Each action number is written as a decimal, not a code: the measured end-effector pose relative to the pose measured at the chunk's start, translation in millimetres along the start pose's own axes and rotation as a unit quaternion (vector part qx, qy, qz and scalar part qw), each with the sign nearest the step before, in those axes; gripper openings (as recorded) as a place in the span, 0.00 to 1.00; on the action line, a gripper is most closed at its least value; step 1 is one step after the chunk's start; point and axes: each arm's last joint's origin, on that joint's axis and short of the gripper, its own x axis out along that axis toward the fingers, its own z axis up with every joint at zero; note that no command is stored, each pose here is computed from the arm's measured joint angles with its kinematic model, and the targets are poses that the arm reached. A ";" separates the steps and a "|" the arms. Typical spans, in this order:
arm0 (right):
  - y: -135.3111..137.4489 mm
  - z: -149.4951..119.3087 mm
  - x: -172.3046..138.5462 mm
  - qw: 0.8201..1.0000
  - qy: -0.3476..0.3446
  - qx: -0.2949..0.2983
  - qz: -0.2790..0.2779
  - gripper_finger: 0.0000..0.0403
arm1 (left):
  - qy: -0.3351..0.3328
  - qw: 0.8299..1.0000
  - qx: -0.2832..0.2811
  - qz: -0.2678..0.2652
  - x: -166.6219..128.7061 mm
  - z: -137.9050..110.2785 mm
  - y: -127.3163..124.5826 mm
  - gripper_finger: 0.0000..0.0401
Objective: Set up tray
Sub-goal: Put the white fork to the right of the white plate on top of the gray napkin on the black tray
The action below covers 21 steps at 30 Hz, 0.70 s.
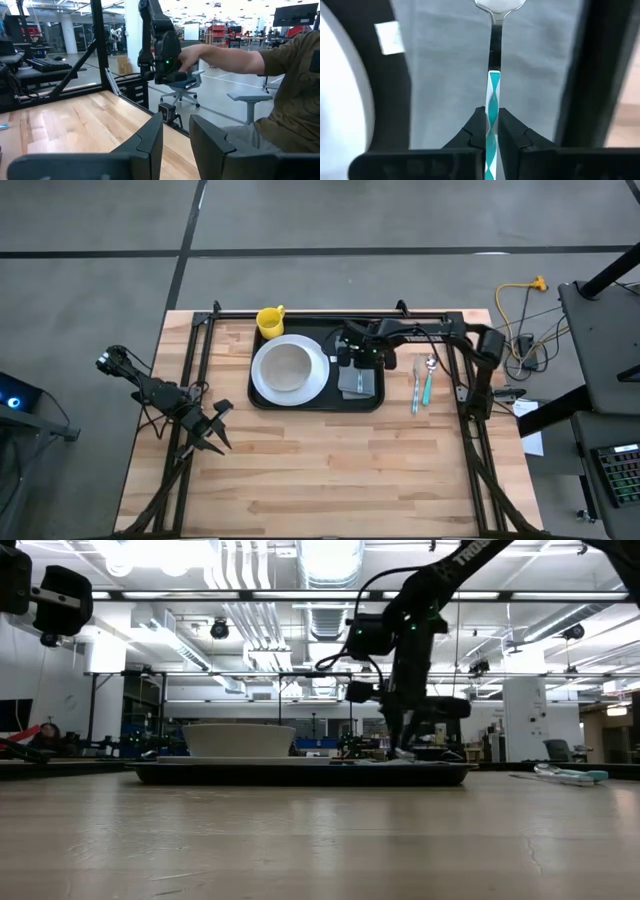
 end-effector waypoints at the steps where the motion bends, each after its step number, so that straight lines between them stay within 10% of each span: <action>1: 3.3 1.4 1.3 1.000 -0.001 -0.003 0.001 0.03 | 0.000 1.000 0.000 0.000 0.0 0.0 0.0 0.19; 21: 10.6 10.5 21.6 0.998 0.018 -0.009 -0.053 0.03 | 0.000 1.000 0.000 0.000 0.0 0.0 0.0 0.19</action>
